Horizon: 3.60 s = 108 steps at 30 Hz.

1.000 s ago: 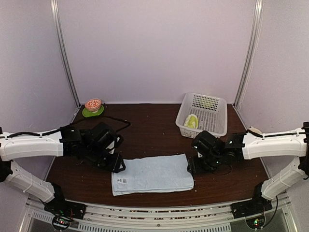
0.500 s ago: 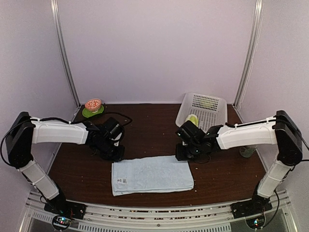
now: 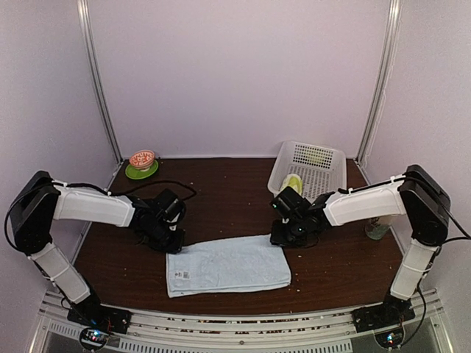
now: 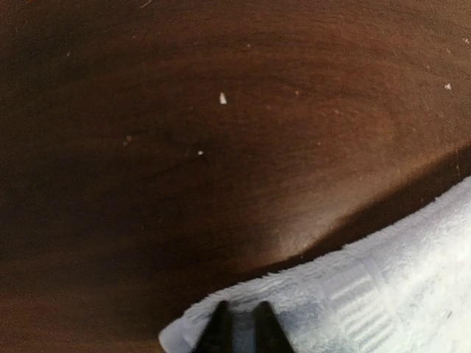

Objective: Roll the towels
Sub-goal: Smooth out the towel at the center of the board, then roll the towel at the center of the board.

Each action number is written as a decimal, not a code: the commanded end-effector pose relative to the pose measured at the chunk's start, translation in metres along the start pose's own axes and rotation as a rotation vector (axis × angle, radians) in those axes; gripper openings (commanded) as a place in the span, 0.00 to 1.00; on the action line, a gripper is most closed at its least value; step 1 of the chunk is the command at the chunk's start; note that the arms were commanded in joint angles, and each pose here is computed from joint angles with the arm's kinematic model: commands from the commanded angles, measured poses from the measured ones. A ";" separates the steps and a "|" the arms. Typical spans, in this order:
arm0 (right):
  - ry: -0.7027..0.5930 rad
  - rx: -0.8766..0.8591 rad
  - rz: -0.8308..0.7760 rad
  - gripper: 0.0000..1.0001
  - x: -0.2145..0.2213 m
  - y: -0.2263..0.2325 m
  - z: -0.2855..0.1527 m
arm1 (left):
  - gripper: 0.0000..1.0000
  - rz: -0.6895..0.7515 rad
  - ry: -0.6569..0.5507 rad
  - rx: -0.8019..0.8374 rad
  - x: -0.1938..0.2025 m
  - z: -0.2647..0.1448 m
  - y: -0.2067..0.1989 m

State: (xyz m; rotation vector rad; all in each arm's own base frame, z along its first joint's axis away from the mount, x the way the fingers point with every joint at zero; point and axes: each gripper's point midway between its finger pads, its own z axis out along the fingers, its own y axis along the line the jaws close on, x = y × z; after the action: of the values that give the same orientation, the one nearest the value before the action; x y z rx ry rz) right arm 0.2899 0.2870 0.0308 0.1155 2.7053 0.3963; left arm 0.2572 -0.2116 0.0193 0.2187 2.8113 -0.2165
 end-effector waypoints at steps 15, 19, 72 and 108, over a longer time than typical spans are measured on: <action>0.058 -0.274 0.024 0.55 0.077 -0.006 -0.058 | 0.45 0.081 -0.180 0.197 -0.025 -0.095 -0.046; 0.064 -0.304 0.066 0.53 0.082 -0.004 -0.050 | 0.41 0.084 -0.154 0.196 -0.018 -0.083 -0.050; 0.094 -0.198 -0.335 0.00 0.103 0.035 -0.054 | 0.05 0.157 0.024 0.168 0.023 -0.004 -0.083; 0.017 -0.300 -0.119 0.36 0.084 0.023 -0.035 | 0.06 0.213 -0.180 0.638 -0.072 -0.099 -0.217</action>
State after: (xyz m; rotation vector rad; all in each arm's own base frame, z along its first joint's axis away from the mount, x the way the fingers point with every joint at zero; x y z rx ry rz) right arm 0.2010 0.3177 0.0581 -0.1765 2.5782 0.7462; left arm 0.2546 -0.3696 0.1367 0.5417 2.5385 -0.8009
